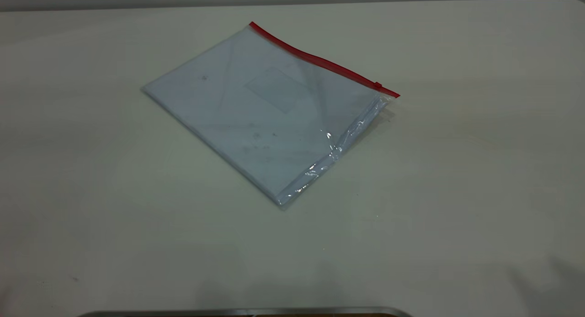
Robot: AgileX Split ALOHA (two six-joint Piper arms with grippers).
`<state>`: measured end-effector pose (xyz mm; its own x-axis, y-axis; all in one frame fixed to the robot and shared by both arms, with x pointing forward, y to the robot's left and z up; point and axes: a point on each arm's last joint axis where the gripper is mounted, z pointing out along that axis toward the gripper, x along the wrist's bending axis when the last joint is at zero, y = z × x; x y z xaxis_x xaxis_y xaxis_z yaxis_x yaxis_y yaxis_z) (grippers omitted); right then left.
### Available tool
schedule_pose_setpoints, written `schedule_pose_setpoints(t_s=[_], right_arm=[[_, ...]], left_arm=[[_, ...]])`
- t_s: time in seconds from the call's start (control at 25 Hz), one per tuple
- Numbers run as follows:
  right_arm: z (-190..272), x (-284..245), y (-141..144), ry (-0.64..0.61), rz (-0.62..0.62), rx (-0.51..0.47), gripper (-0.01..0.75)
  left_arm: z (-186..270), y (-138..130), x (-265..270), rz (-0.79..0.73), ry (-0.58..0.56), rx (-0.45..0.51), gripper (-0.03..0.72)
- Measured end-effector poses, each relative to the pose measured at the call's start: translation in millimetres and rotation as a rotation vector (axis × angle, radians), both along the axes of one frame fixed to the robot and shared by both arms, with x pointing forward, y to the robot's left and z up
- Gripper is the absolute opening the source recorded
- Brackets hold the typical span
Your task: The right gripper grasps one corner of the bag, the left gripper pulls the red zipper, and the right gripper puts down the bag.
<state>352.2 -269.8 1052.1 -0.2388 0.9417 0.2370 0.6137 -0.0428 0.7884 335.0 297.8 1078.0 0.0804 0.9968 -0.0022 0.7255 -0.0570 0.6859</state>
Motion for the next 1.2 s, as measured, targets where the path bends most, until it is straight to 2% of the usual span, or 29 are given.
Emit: schedule_pose_setpoints(t_s=[0.2,0.4,0.52,0.88,1.2], right_arm=[[-31.2,66.2,0.7,0.042,0.062,-0.020,0.562],[-77.6,130.3,2.6,0.170,0.040,0.090,0.562],[-112.5,163.8,2.1,0.230,0.026,0.120,0.562],[-210.6,230.0,15.5,0.380,0.132,0.297,0.562],[-274.7,266.5,34.4,0.436,0.174,0.304,0.563]], left_arm=[[-6.2,-0.7,76.1,-0.048,0.035,-0.021,0.565],[-19.1,-2.0,134.5,-0.092,0.067,-0.045,0.565],[-27.5,-3.6,161.0,-0.122,0.075,-0.060,0.565],[-46.7,-10.1,197.1,-0.195,0.080,-0.120,0.565],[-51.9,-12.9,207.6,-0.224,0.061,-0.142,0.565]])
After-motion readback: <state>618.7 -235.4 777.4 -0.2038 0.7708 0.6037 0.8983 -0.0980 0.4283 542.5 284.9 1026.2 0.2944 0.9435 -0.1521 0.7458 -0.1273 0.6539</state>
